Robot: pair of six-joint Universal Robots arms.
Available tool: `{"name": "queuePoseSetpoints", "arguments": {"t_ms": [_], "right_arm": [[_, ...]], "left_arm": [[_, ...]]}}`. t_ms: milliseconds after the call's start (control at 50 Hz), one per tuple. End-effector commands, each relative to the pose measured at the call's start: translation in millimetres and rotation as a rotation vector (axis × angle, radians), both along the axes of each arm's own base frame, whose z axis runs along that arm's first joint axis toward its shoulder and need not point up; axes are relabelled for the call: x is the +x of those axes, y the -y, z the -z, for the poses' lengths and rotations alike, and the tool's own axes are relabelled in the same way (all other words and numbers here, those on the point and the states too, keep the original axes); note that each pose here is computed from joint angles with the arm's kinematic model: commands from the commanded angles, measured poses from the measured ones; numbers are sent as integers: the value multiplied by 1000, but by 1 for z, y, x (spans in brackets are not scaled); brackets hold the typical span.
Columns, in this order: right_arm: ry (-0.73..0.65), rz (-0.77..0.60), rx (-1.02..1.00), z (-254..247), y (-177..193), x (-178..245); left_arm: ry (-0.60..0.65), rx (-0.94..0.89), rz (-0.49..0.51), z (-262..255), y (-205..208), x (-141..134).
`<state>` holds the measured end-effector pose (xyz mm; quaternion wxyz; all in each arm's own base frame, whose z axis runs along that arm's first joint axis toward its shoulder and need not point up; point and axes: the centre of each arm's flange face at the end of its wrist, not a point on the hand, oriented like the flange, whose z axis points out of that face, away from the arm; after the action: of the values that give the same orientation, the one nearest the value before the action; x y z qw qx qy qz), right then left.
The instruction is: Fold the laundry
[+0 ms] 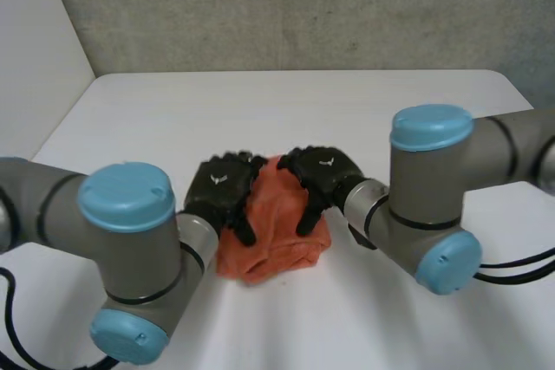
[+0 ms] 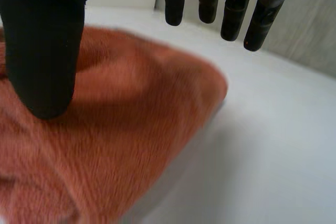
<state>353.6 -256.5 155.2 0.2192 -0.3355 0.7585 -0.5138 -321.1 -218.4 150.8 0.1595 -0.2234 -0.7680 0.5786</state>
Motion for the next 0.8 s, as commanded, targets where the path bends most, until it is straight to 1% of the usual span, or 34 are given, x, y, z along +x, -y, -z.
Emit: {"name": "queuePoseSetpoints", "arguments": {"t_ms": [20, 60, 120, 260, 300, 380, 400, 440, 460, 500, 520, 540, 560, 580, 600, 620, 660, 680, 720, 800], "right_arm": [[-85, -18, 33, 25, 8, 7], [-93, -20, 16, 22, 11, 7], [-105, -20, -27, 14, 13, 7], [-96, 7, -116, -19, 19, 1], [-85, 14, -132, -28, 19, 0], [-31, 47, -196, -66, 20, -11], [-31, 47, -197, -66, 20, -11], [21, 107, -251, -95, 22, -24], [21, 107, -252, -96, 22, -24], [100, 213, -315, -124, 30, -41], [100, 214, -315, -124, 30, -41], [128, 273, -346, -135, 35, -51], [156, 331, -386, -150, 37, -63], [157, 332, -387, -151, 37, -63], [180, 381, -432, -168, 35, -75], [180, 382, -432, -169, 35, -75], [199, 481, -491, -193, 33, -100], [199, 482, -492, -193, 33, -100], [196, 552, -514, -202, 34, -118], [188, 577, -513, -205, 29, -126]], "left_arm": [[70, 80, -34, 19, 2, 12], [89, 92, -66, 20, 9, 24], [88, 84, -88, 12, 12, 31], [118, 25, -68, -10, 9, 34], [130, -1, -61, -17, 10, 34], [125, -95, -44, -45, 10, 33], [125, -95, -44, -45, 10, 33], [85, -160, -43, -69, 11, 30], [84, -160, -43, -69, 11, 30], [33, -230, -56, -98, 13, 30], [33, -231, -56, -98, 13, 30], [6, -269, -61, -113, 14, 30], [5, -270, -61, -113, 14, 30], [-20, -309, -69, -129, 14, 32], [-49, -348, -79, -146, 13, 35], [-49, -348, -79, -146, 13, 35], [-98, -403, -116, -175, 14, 47], [-99, -403, -116, -175, 14, 47], [-130, -408, -165, -192, 18, 62], [-159, -370, -190, -198, 19, 70]]}}
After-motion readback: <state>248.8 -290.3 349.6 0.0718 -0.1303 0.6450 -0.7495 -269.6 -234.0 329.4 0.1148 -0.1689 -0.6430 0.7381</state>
